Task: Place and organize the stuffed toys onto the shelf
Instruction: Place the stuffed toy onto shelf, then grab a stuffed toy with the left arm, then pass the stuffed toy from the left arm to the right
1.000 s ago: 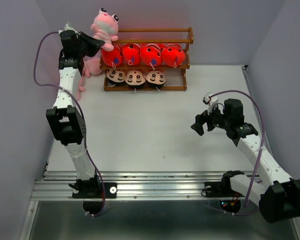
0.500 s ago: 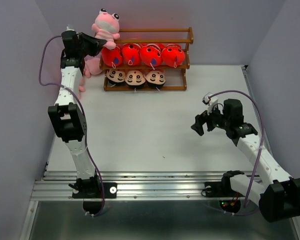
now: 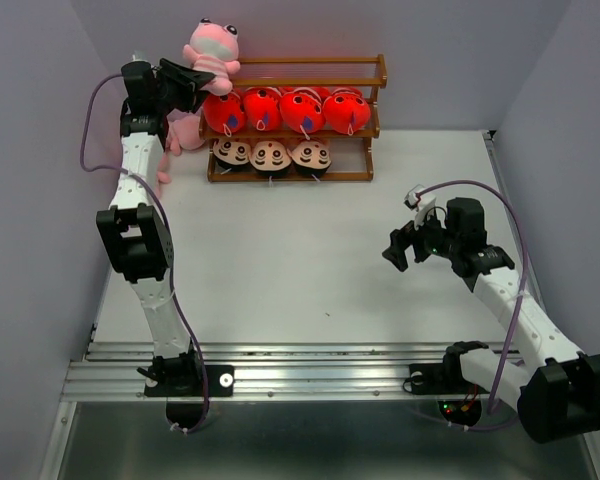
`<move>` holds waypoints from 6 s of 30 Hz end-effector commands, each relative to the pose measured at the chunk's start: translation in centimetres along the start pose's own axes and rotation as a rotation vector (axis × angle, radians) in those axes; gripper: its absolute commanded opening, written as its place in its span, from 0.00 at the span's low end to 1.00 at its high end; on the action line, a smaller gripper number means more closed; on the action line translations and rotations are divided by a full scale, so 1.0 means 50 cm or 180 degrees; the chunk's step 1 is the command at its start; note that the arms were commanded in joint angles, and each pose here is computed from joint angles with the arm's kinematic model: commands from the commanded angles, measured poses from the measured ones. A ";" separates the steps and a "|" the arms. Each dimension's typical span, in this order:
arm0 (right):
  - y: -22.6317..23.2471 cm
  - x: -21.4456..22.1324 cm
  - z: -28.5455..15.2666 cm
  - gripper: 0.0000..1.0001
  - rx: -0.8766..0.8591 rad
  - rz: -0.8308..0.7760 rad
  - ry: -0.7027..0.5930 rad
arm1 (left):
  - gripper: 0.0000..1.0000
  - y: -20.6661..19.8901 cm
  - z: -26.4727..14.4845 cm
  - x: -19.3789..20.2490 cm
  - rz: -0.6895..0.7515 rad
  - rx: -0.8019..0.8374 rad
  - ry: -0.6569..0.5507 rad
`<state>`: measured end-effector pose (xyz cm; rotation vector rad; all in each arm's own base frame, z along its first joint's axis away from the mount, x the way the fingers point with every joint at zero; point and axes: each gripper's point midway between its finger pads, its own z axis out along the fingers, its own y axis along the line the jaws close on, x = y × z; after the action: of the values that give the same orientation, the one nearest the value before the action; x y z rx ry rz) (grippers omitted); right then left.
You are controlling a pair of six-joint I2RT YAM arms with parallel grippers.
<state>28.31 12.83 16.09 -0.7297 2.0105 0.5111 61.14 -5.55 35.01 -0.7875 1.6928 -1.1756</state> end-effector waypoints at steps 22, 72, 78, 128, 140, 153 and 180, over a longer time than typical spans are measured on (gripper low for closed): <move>-0.023 -0.017 0.004 1.00 0.0120 -0.0127 -0.0102 | 0.70 -0.133 -0.069 -0.023 0.0248 0.0574 -0.0073; 0.013 -0.011 -0.011 1.00 -0.0198 -0.0439 -0.0064 | 0.99 0.159 -0.404 -0.019 0.1867 -0.1136 -0.0942; 0.016 -0.011 -0.013 1.00 -0.0218 -0.0436 -0.0067 | 0.99 0.343 -0.447 -0.058 0.1397 -0.1700 -0.1004; 0.020 -0.004 -0.008 1.00 -0.0293 -0.0438 -0.0016 | 0.25 0.695 -0.248 -0.164 -0.0059 -0.2637 -0.2169; 0.020 -0.006 -0.010 1.00 -0.0289 -0.0456 -0.0028 | 0.00 0.627 -0.247 -0.112 0.0197 -0.2261 -0.1785; 0.026 -0.017 -0.020 1.00 -0.0287 -0.0517 -0.0107 | 0.00 0.449 -0.413 0.007 0.0290 -0.1685 -0.1704; 0.185 0.039 -0.055 1.00 -0.1792 -0.2090 -0.0767 | 0.00 0.229 -0.525 0.705 0.0747 0.0295 0.1721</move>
<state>19.32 16.87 15.07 -1.4300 1.4847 0.7796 24.96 -17.99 14.26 -0.4346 2.0973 -1.2039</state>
